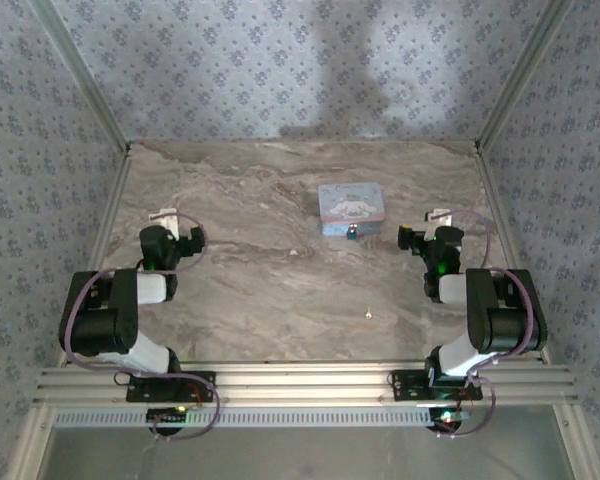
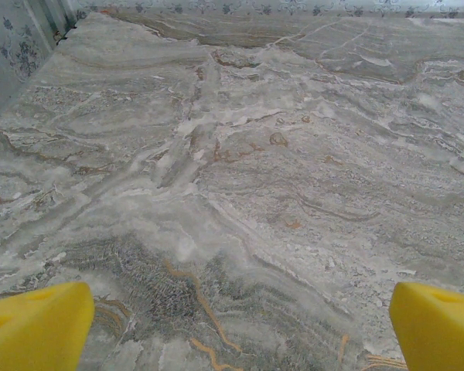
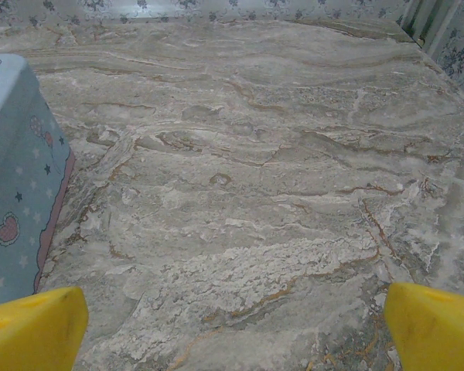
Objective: Unlock the padlock with the key
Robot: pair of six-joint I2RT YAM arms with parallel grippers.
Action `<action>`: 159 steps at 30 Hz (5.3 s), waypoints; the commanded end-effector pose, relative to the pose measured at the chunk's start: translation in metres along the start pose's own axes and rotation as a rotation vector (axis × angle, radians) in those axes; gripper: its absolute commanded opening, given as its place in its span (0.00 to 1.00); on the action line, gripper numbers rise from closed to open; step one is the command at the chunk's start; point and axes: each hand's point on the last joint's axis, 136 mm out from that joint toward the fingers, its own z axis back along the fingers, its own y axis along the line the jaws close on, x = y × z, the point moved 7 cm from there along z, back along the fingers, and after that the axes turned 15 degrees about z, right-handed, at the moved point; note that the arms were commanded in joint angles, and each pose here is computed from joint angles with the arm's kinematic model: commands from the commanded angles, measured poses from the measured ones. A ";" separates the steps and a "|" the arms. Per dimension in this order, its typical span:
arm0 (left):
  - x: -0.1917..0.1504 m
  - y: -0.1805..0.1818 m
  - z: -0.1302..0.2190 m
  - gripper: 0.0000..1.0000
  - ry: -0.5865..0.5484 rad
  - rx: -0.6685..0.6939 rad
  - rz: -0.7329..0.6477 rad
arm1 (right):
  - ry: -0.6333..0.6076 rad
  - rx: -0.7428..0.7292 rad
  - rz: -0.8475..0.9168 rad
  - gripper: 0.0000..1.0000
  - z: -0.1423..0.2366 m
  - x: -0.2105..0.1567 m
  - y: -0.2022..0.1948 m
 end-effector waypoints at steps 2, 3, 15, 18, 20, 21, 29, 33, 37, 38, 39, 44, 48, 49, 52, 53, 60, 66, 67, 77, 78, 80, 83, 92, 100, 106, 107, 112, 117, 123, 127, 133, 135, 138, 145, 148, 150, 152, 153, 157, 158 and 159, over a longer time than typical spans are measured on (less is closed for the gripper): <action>0.002 -0.004 -0.002 0.98 -0.002 -0.012 0.002 | 0.005 -0.012 0.006 1.00 -0.001 0.001 -0.001; 0.003 -0.004 -0.002 0.98 -0.003 -0.011 0.002 | 0.006 -0.013 0.007 1.00 -0.001 0.001 -0.001; 0.003 -0.003 0.004 0.98 -0.039 -0.011 0.010 | -0.006 0.010 0.000 1.00 0.000 0.002 -0.001; 0.010 -0.002 0.016 0.98 -0.074 0.001 0.018 | -0.012 -0.001 -0.016 1.00 0.005 0.007 -0.006; 0.019 -0.004 0.024 0.98 -0.068 0.010 0.029 | -0.001 -0.011 -0.030 1.00 0.010 0.011 -0.011; 0.024 -0.006 0.029 0.98 -0.058 0.010 0.037 | 0.009 -0.009 -0.039 1.00 0.013 0.014 -0.012; 0.054 -0.021 0.070 0.98 -0.039 -0.070 0.288 | 0.024 0.124 -0.166 1.00 0.044 0.059 -0.013; 0.062 -0.032 0.084 0.98 0.027 -0.131 0.513 | 0.038 0.247 -0.295 1.00 0.069 0.083 -0.001; 0.055 -0.063 0.091 0.98 0.129 -0.297 0.634 | 0.083 0.352 -0.388 0.99 0.097 0.090 0.020; 0.052 -0.074 0.093 0.98 0.153 -0.328 0.628 | 0.104 0.380 -0.397 0.98 0.103 0.089 0.027; 0.049 -0.083 0.095 0.98 0.171 -0.347 0.624 | 0.123 0.398 -0.406 0.97 0.108 0.087 0.034; 0.033 -0.136 0.103 0.98 0.248 -0.479 0.615 | 0.286 0.467 -0.396 0.90 0.127 0.059 0.071; 0.026 -0.172 0.105 0.98 0.299 -0.560 0.592 | 0.426 0.507 -0.377 0.83 0.136 0.028 0.094; 0.025 -0.181 0.104 0.98 0.310 -0.578 0.583 | 0.463 0.510 -0.375 0.80 0.139 0.020 0.097; 0.021 -0.202 0.102 0.98 0.347 -0.613 0.554 | 0.558 0.507 -0.358 0.74 0.147 -0.001 0.104; 0.020 -0.207 0.101 0.98 0.354 -0.623 0.545 | 0.581 0.508 -0.345 0.71 0.149 -0.006 0.105; 0.008 -0.224 0.094 0.98 0.397 -0.646 0.548 | 0.723 0.515 -0.338 0.57 0.163 -0.039 0.115; 0.003 -0.230 0.093 0.98 0.415 -0.649 0.544 | 0.732 0.509 -0.347 0.48 0.163 -0.047 0.119; 0.003 -0.230 0.093 0.98 0.415 -0.647 0.544 | 0.727 0.509 -0.346 0.47 0.163 -0.046 0.119; 0.002 -0.228 0.093 0.98 0.420 -0.633 0.546 | 0.733 0.529 -0.332 0.38 0.162 -0.046 0.125; 0.002 -0.228 0.093 0.98 0.420 -0.634 0.547 | 0.735 0.531 -0.331 0.37 0.162 -0.045 0.125; 0.002 -0.228 0.093 0.98 0.419 -0.632 0.546 | 0.745 0.534 -0.327 0.37 0.162 -0.047 0.127; 0.002 -0.228 0.093 0.98 0.420 -0.628 0.547 | 0.754 0.541 -0.324 0.36 0.162 -0.048 0.129; 0.001 -0.227 0.093 0.98 0.422 -0.620 0.547 | 0.767 0.556 -0.310 0.32 0.160 -0.049 0.133; 0.000 -0.226 0.093 0.98 0.424 -0.612 0.548 | 0.786 0.571 -0.305 0.30 0.159 -0.050 0.137; 0.000 -0.226 0.092 0.98 0.423 -0.605 0.547 | 0.801 0.579 -0.303 0.29 0.159 -0.052 0.139; 0.000 -0.226 0.092 0.98 0.422 -0.604 0.547 | 0.805 0.578 -0.301 0.29 0.159 -0.053 0.140; -0.001 -0.226 0.091 0.98 0.426 -0.600 0.547 | 0.816 0.586 -0.296 0.27 0.157 -0.054 0.142; -0.002 -0.225 0.091 0.98 0.430 -0.596 0.547 | 0.823 0.595 -0.289 0.25 0.155 -0.054 0.145; -0.003 -0.225 0.090 0.98 0.431 -0.589 0.543 | 0.832 0.601 -0.274 0.18 0.153 -0.055 0.148; -0.002 -0.224 0.091 0.98 0.427 -0.584 0.539 | 0.823 0.594 -0.267 0.11 0.154 -0.053 0.147; 0.000 -0.223 0.092 0.98 0.422 -0.580 0.528 | 0.765 0.593 -0.259 0.03 0.156 -0.045 0.143; 0.000 -0.223 0.093 0.98 0.421 -0.582 0.525 | 0.744 0.595 -0.251 0.02 0.155 -0.042 0.143; 0.006 -0.223 0.095 0.98 0.424 -0.609 0.518 | 0.703 0.619 -0.231 0.00 0.154 -0.033 0.144; 0.028 -0.227 0.109 0.97 0.448 -0.758 0.482 | 0.471 0.712 -0.050 0.00 0.149 0.010 0.146; 0.037 -0.233 0.118 0.95 0.461 -0.834 0.459 | 0.346 0.742 0.001 0.00 0.148 0.032 0.147; 0.042 -0.239 0.124 0.94 0.470 -0.895 0.444 | 0.266 0.770 0.026 0.00 0.149 0.045 0.148; 0.046 -0.245 0.130 0.90 0.487 -0.959 0.435 | 0.184 0.797 0.042 0.00 0.150 0.058 0.149; 0.049 -0.248 0.133 0.88 0.495 -0.994 0.433 | 0.132 0.814 0.046 0.00 0.152 0.066 0.149; 0.059 -0.259 0.142 0.79 0.533 -1.107 0.429 | -0.076 0.891 0.043 0.00 0.161 0.100 0.150; 0.061 -0.262 0.145 0.77 0.541 -1.130 0.422 | -0.120 0.913 0.045 0.00 0.163 0.108 0.150; 0.062 -0.265 0.148 0.76 0.545 -1.157 0.407 | -0.165 0.932 0.047 0.00 0.166 0.117 0.150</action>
